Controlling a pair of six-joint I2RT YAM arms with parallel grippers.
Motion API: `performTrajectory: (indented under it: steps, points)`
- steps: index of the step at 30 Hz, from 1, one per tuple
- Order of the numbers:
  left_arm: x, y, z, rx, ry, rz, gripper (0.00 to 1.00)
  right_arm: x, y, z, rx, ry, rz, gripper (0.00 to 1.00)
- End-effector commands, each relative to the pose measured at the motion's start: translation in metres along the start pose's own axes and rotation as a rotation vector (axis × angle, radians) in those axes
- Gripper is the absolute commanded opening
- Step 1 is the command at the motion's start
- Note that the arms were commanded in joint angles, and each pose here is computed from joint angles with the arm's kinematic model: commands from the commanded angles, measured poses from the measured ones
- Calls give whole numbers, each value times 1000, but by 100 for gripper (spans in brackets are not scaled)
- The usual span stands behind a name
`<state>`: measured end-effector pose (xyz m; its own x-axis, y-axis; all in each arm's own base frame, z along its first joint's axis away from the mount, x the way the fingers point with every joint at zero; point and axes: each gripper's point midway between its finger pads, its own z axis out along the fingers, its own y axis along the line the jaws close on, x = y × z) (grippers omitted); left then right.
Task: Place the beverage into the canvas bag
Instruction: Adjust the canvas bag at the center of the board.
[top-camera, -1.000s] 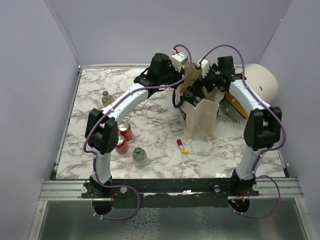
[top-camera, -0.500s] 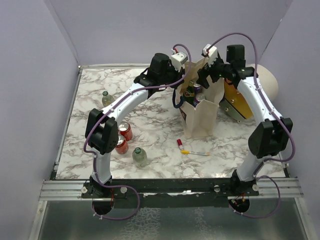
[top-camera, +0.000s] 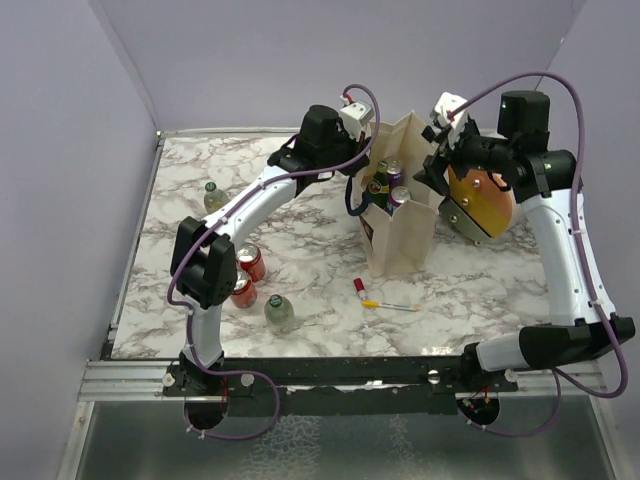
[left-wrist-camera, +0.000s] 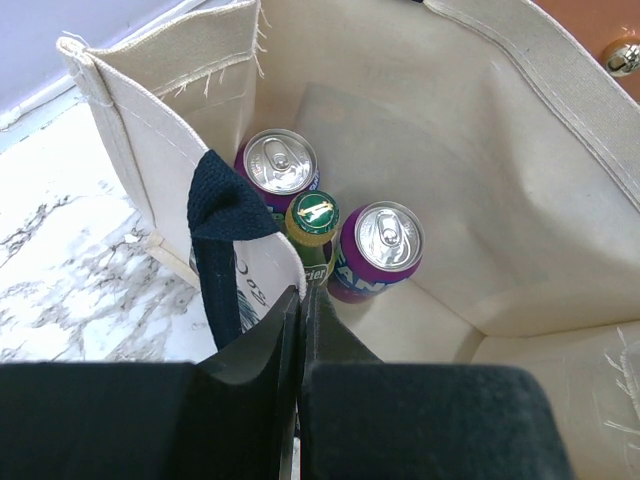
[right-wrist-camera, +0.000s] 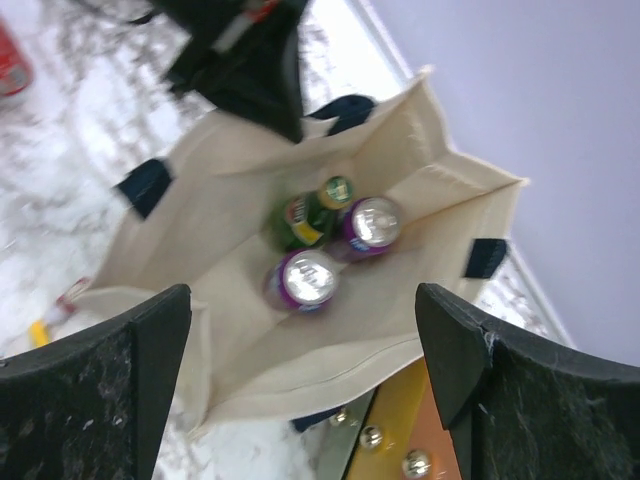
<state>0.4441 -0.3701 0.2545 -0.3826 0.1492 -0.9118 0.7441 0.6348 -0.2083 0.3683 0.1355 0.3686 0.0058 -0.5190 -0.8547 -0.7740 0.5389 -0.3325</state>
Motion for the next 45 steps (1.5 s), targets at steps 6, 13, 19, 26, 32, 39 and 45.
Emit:
performTrajectory:
  steps: [6,13,19,26,32,39,45]
  points:
    - [-20,-12,1,39,-58,-40,0,38,80,-18,-296,89,80,85]
    - [-22,-13,0,42,-65,-45,0,57,75,12,-333,123,152,74]
    - [-25,-12,0,40,-71,-38,0,77,81,27,-377,167,144,66]
    - [-26,-13,2,48,-73,-49,0,86,93,24,-416,195,142,41]
    - [-22,-14,-2,46,-58,-55,0,82,106,14,-462,195,167,9]
    - [-11,-24,-8,56,-24,-73,0,86,126,-2,-504,209,195,2]
    - [-1,-36,-20,58,0,-117,0,90,139,-15,-545,233,213,1]
